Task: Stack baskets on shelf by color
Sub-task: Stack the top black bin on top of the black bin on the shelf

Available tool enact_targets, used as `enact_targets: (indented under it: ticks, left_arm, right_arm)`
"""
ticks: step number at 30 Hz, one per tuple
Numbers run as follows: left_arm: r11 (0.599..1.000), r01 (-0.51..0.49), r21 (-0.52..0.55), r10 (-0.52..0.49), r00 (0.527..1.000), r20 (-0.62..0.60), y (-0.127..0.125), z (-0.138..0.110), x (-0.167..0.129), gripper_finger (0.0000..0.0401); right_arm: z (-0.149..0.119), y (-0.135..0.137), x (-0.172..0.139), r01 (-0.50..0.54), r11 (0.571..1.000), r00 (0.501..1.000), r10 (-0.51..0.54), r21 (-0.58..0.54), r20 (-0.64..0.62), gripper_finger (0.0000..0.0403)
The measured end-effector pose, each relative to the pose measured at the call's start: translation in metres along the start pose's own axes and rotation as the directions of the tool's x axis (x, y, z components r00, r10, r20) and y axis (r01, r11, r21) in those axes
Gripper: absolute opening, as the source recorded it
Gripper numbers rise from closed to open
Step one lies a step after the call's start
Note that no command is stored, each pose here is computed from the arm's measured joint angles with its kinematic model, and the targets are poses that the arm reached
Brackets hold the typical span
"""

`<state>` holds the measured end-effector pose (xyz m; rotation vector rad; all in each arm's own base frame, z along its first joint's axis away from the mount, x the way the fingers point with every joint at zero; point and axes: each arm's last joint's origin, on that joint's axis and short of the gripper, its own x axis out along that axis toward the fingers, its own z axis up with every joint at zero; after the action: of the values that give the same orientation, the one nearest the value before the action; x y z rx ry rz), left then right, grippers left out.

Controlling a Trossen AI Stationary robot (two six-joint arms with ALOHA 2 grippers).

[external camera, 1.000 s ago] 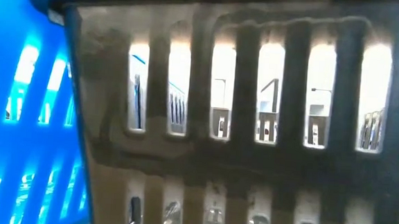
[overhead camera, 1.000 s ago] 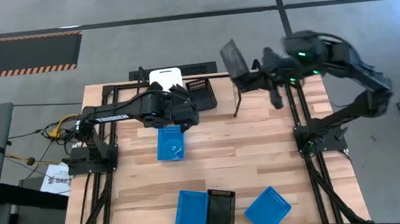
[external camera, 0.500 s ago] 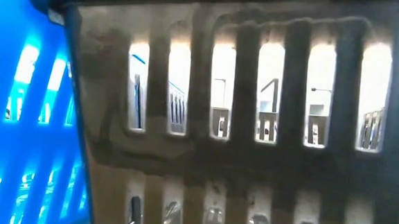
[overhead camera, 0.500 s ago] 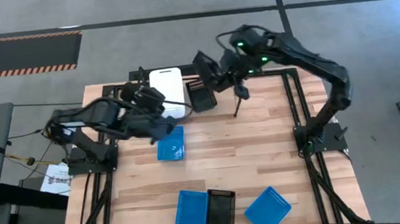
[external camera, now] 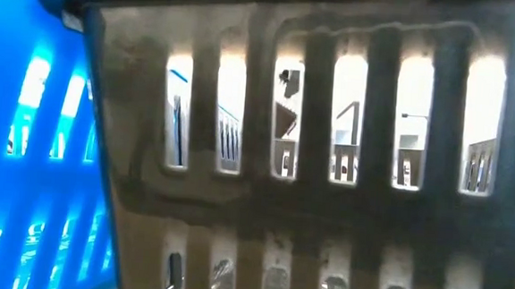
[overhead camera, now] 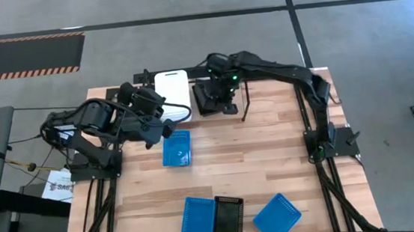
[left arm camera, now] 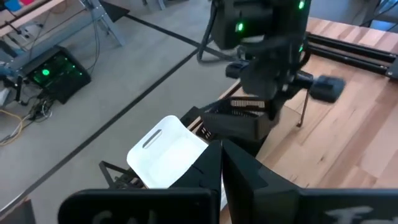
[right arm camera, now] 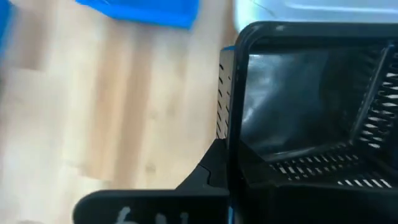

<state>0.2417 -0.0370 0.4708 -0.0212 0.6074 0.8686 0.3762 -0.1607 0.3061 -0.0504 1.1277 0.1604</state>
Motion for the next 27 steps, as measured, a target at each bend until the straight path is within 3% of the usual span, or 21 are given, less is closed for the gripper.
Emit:
enact_targets:
  ticks: [6,10,15,20,27]
  left_arm:
    - [1.0,0.0,0.0,0.0,1.0,0.0,0.0,0.0,0.0,0.0]
    - [1.0,0.0,-0.005,0.0,1.0,0.0,0.0,0.0,0.0,0.0]
    - [1.0,0.0,-0.018,0.0,1.0,0.0,0.0,0.0,0.0,0.0]
    - [1.0,0.0,-0.024,0.0,1.0,0.0,0.0,0.0,0.0,0.0]
    - [1.0,0.0,-0.026,0.0,1.0,-0.001,0.0,0.0,0.0,0.0]
  right_arm:
    - [0.011,0.001,0.018,0.123,0.983,0.984,-0.139,-0.139,-0.109,0.0003]
    - [0.014,0.004,0.029,0.141,0.974,0.973,-0.169,-0.178,-0.154,0.0003]
    - [0.011,0.003,0.043,0.118,0.981,0.966,-0.149,-0.153,-0.211,0.0003]
    - [0.012,0.002,0.04,0.182,0.976,0.954,-0.204,-0.118,-0.218,0.0003]
    - [0.011,0.002,0.04,0.192,0.979,0.953,-0.204,-0.075,-0.224,0.0003]
